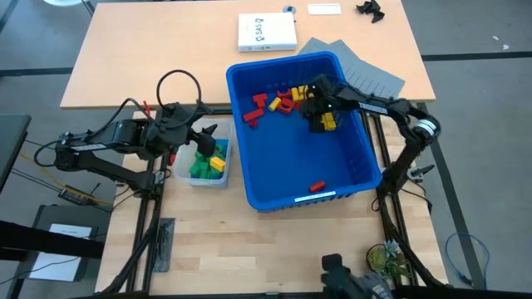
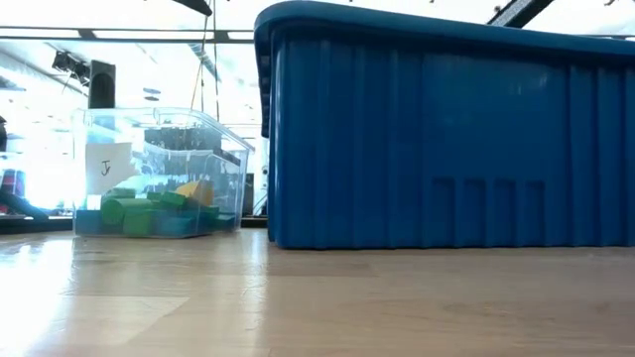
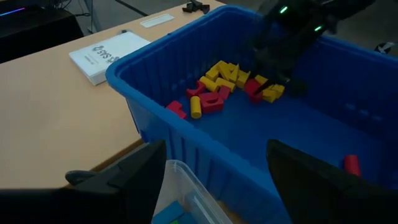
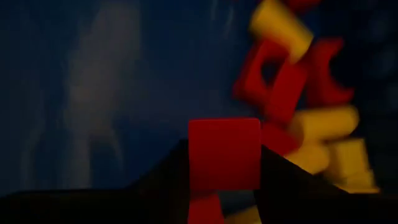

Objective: Sort blocks
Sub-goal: Put the red block into the transparent bin

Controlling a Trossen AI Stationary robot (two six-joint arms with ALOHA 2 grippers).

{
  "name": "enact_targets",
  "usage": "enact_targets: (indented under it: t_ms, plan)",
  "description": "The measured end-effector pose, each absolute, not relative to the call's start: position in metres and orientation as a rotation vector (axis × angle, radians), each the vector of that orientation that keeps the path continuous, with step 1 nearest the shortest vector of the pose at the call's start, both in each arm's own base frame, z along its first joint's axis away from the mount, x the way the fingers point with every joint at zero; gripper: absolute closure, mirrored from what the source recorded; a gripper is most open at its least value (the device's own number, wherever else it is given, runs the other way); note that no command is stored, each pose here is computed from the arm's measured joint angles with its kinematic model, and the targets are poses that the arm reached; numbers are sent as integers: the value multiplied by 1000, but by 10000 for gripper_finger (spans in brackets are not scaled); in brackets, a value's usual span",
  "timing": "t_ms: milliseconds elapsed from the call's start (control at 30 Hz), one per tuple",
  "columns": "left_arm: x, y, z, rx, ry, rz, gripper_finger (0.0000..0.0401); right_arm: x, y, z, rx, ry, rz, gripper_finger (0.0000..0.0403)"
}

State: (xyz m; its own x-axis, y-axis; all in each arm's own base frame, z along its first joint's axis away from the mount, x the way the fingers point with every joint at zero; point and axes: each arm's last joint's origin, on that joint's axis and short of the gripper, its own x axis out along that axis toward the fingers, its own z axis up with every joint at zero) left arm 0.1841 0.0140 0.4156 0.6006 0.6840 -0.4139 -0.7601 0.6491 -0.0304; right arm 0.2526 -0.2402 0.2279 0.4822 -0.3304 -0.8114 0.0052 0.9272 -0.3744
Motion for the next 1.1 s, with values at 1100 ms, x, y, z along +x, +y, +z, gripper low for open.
enact_targets:
  t_ms: [1100]
  plan:
    - [185, 14, 416, -218, 375, 842, 115, 461, -108, 300, 11, 248, 50, 276]
